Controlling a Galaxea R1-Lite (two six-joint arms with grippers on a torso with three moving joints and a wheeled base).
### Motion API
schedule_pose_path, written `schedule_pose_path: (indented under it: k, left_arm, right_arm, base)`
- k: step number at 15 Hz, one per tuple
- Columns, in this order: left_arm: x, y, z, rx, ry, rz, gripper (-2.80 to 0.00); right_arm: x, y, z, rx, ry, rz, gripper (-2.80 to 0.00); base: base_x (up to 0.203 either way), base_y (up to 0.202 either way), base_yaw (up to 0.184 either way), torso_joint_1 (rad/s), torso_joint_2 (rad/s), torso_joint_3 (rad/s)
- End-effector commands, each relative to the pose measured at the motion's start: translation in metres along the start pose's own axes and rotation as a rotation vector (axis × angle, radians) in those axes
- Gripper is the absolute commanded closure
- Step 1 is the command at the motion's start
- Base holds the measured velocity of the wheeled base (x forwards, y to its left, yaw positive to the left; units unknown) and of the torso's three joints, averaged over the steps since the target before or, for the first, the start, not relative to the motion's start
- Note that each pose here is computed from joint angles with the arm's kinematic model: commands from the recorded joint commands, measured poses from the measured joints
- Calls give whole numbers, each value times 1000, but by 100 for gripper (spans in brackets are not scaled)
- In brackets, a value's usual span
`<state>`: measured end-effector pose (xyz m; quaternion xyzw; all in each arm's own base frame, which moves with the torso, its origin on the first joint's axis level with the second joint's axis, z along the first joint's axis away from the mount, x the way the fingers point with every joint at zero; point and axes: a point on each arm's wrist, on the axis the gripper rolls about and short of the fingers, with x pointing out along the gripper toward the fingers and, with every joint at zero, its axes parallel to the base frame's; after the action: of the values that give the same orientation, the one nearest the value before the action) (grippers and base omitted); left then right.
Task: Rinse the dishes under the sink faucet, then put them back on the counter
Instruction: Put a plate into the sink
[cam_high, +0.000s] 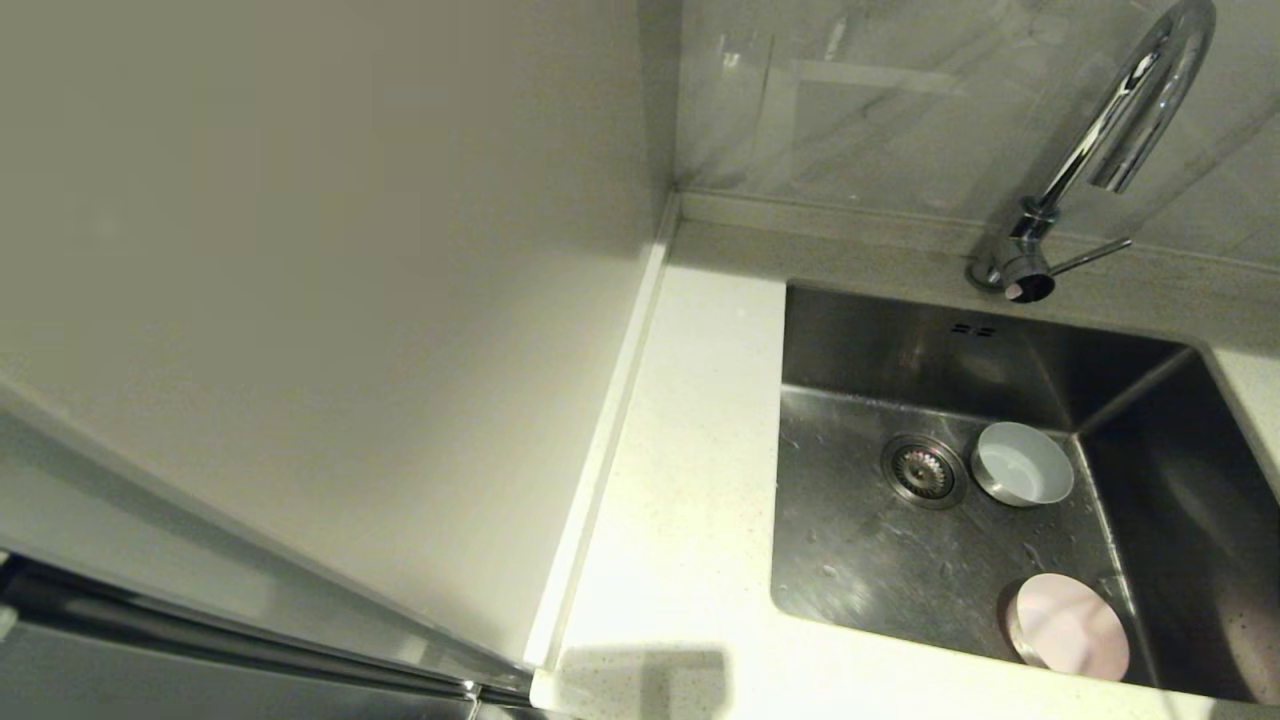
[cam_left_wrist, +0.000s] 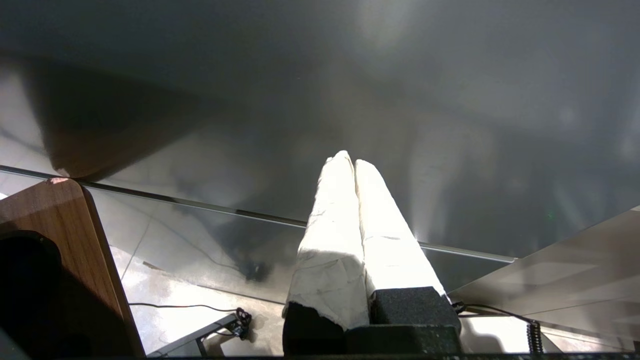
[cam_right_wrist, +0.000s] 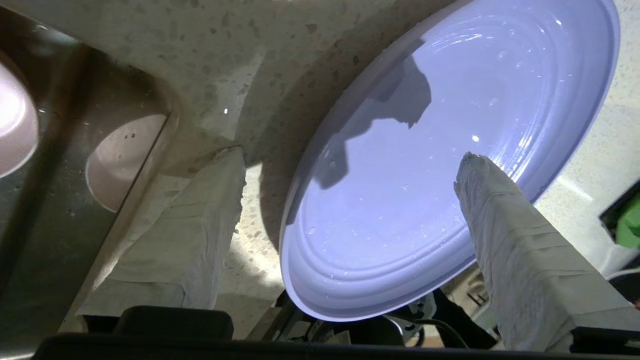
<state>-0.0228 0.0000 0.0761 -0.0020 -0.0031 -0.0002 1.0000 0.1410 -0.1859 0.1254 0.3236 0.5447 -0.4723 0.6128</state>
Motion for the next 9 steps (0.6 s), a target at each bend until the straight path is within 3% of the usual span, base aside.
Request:
schedule_pose_path:
  k: [1, 9]
  left_arm:
    - [0, 0, 0, -1, 1, 0, 0]
    - [0, 0, -1, -1, 2, 0, 0]
  right_arm:
    - [5, 2, 3, -12, -20, 3, -280]
    - [13, 3, 2, -30, -8, -1, -280]
  base:
    - [0, 0, 0, 0, 0, 0]
    - [0, 0, 0, 0, 0, 0]
